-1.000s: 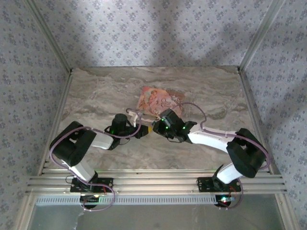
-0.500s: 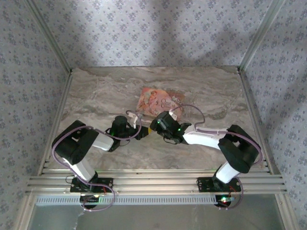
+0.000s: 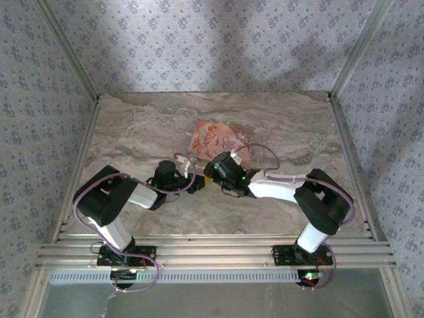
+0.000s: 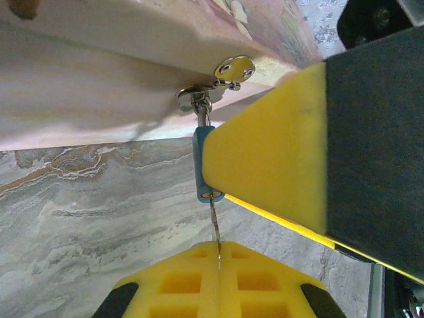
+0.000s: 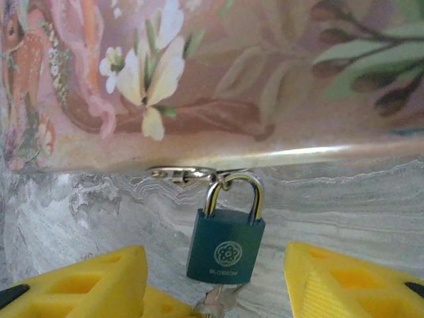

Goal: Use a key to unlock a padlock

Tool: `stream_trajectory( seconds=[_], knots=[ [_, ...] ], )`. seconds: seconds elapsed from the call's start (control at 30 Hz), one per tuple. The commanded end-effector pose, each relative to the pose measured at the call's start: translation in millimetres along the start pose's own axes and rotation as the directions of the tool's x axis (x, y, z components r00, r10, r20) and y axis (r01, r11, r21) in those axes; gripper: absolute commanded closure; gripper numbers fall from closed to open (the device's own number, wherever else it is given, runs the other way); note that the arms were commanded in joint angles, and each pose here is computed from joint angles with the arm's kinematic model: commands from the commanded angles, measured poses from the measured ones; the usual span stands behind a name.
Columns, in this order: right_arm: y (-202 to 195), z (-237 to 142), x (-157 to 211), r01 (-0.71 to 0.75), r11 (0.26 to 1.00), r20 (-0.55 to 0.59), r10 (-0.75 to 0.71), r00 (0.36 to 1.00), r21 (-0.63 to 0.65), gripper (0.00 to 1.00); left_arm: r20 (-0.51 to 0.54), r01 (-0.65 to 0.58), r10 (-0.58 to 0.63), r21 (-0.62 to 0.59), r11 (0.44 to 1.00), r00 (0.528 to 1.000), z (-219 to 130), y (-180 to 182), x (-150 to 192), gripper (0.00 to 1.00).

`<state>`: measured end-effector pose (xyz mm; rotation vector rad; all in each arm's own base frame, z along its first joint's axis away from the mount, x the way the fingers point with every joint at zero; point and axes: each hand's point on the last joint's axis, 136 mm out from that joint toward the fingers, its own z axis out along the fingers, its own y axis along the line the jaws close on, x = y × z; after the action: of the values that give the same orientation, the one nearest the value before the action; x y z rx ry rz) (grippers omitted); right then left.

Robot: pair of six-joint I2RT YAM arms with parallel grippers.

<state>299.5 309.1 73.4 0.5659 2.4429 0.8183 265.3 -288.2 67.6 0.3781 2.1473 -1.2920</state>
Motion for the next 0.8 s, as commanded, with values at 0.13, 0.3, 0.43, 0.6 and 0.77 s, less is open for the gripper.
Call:
stream_trajectory(
  seconds=[0.13, 0.3, 0.43, 0.6, 0.77],
  knots=[
    [1, 8, -13, -0.058, 0.998, 0.011, 0.058, 0.998, 0.006, 0.45, 0.011, -0.029, 0.028, 0.031, 0.999, 1.0, 1, -6, 0, 1.0],
    [0, 12, -13, -0.058, 0.998, -0.007, 0.058, 0.998, 0.009, 0.46, 0.009, -0.032, 0.032, 0.031, 0.999, 0.999, 2, -5, 1, 1.0],
    [0, 17, -11, -0.058, 0.998, -0.021, 0.058, 0.998, 0.012, 0.49, 0.01, -0.033, 0.033, 0.03, 0.999, 0.999, 1, -5, 0, 1.0],
    [1, 20, -12, -0.051, 0.999, -0.027, 0.051, 0.998, 0.009, 0.54, 0.007, -0.035, 0.035, 0.03, 0.999, 0.999, 1, -5, 1, 1.0],
    [2, 19, -15, -0.034, 0.999, -0.029, 0.035, 0.999, 0.013, 0.66, 0.006, -0.04, 0.04, 0.031, 0.999, 0.999, 0, -6, 2, 1.0]
  ],
)
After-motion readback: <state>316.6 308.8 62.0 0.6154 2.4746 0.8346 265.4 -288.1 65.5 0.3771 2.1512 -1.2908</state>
